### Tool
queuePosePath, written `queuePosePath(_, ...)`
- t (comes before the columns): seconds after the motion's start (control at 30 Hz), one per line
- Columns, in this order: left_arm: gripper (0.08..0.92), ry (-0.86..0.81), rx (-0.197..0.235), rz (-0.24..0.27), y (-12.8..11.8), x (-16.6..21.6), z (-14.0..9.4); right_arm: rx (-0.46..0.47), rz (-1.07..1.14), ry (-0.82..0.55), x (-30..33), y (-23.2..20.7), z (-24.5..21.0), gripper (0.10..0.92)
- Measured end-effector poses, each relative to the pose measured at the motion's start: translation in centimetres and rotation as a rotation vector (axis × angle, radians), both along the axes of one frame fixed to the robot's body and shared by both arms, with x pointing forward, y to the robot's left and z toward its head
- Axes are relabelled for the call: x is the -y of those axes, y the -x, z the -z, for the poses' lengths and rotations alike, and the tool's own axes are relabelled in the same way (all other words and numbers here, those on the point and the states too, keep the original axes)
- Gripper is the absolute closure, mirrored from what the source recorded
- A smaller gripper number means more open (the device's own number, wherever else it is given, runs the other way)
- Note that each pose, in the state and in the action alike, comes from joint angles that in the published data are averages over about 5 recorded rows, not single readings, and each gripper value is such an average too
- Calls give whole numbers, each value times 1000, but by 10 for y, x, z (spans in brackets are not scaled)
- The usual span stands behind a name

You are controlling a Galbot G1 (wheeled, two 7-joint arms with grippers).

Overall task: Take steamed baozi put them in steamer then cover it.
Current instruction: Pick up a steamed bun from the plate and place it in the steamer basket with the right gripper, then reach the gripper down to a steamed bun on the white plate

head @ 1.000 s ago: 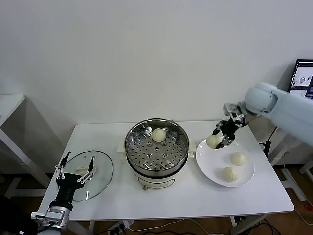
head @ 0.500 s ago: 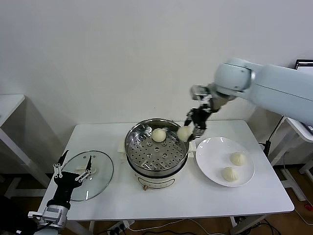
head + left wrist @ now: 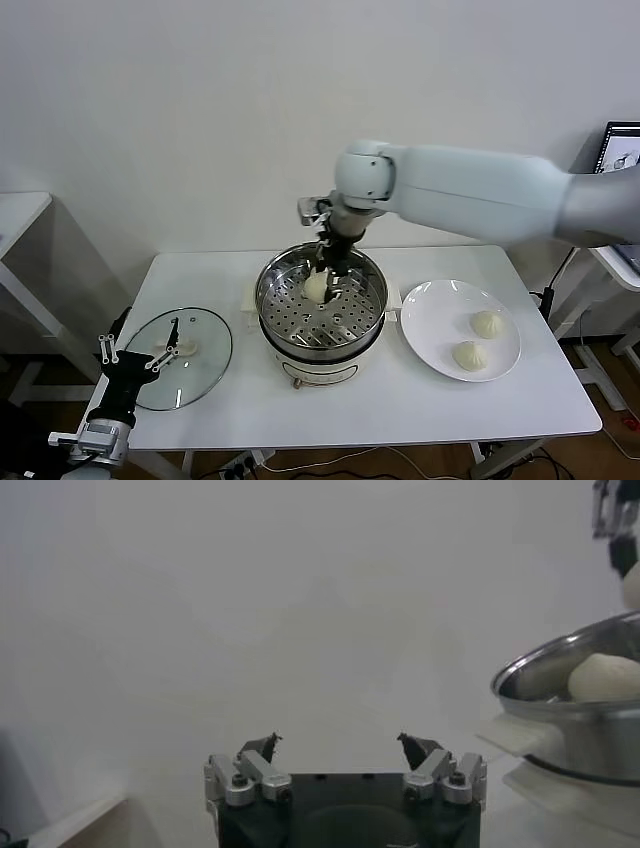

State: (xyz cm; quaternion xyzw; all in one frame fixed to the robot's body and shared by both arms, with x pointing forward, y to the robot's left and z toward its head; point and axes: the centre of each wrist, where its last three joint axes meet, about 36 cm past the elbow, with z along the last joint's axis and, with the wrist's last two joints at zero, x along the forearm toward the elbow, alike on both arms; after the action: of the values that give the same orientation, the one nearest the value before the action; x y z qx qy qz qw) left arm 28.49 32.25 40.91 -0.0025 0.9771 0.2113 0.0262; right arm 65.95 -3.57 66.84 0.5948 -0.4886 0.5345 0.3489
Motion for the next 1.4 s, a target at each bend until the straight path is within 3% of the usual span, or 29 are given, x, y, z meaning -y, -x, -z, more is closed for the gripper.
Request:
queuePosePath(0.67, 177, -3, -3, -10, 1, -4, 2, -16, -5, 22, -70, -20, 70, 383)
queuePosePath(0.83, 177, -6, -3, -13, 2, -6, 1, -24, -7, 22, -71, -20, 72, 284)
queuePosePath(0.97, 177, -7, -1, -14, 3, -5, 0, -27, -9, 13, -66, -20, 66, 211)
queuePosePath(1.17, 177, -8, 0, -8, 4, -1, -2, -12, -2, 0, -36, -25, 31, 200)
queuePosePath(1.4, 177, -7, 4, 1, 3, 4, -4, 13, 28, 2, 45, -25, -22, 200)
